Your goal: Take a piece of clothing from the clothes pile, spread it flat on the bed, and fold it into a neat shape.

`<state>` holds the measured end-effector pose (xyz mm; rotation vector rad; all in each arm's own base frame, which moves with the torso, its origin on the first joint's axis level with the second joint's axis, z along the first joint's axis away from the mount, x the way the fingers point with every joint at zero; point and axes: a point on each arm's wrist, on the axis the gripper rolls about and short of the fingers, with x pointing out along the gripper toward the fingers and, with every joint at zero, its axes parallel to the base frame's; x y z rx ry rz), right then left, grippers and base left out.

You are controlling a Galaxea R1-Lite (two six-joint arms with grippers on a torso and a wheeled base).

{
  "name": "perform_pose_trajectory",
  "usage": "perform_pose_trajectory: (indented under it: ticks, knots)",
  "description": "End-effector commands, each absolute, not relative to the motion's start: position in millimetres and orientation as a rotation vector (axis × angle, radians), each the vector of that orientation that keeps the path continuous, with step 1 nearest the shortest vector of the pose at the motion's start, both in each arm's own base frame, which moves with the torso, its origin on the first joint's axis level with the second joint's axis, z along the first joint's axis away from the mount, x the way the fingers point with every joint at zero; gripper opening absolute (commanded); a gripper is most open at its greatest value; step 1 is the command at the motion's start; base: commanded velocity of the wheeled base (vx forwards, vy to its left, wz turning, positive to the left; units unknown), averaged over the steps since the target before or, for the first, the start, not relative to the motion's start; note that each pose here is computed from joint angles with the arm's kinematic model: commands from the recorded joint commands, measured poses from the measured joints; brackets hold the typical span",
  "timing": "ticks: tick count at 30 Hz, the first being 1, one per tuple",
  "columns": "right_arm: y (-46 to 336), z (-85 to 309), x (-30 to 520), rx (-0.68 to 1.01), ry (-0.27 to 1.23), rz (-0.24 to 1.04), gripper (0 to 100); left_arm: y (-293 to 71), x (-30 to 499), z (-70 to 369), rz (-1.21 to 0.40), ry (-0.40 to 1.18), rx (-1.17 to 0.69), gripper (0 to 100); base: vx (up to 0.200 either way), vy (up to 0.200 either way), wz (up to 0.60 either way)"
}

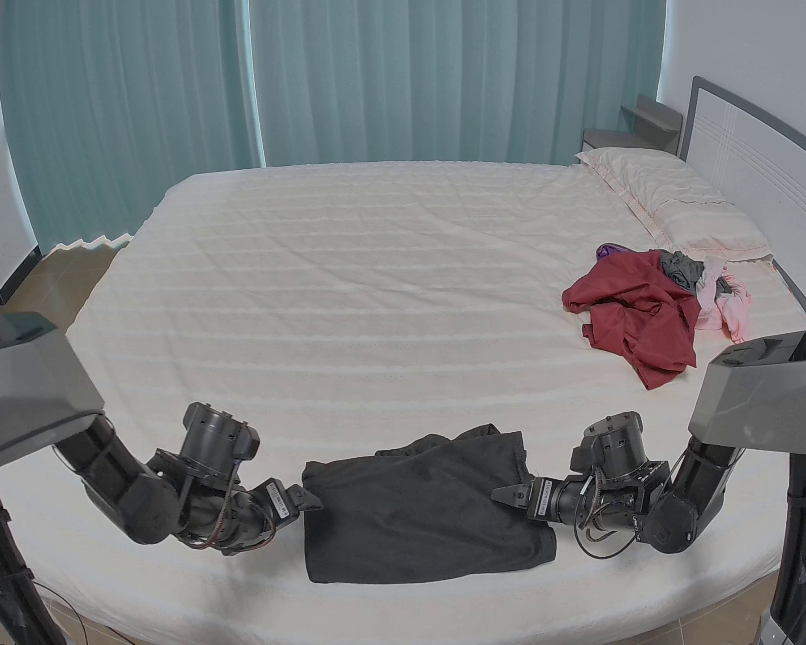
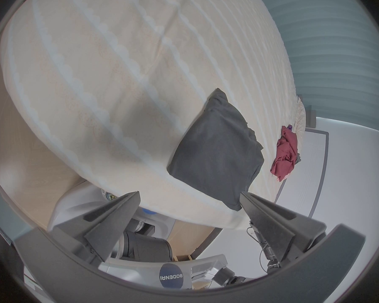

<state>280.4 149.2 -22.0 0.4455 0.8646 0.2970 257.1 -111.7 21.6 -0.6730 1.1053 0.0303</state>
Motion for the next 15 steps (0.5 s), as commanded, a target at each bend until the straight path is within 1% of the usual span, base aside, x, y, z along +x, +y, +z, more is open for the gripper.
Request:
perform_pose_trajectory:
  ticks: [1,4,5,15]
  knots:
    - [152,-32,287,0.409,0.877,0.319,100,-142,272,-11,0.040,1.098,-0.581,100,0.000,0.000,0.00]
    - [152,-34,289,0.394,0.874,0.324,100,-152,270,-16,0.025,1.087,-0.556,100,0.000,0.000,0.00]
    - [154,-36,291,0.378,0.875,0.331,100,-160,269,-20,-0.002,1.069,-0.548,100,0.000,0.000,0.00]
    - [159,-39,295,0.373,0.888,0.372,100,-166,276,-25,-0.031,1.035,-0.539,100,0.000,0.000,0.00]
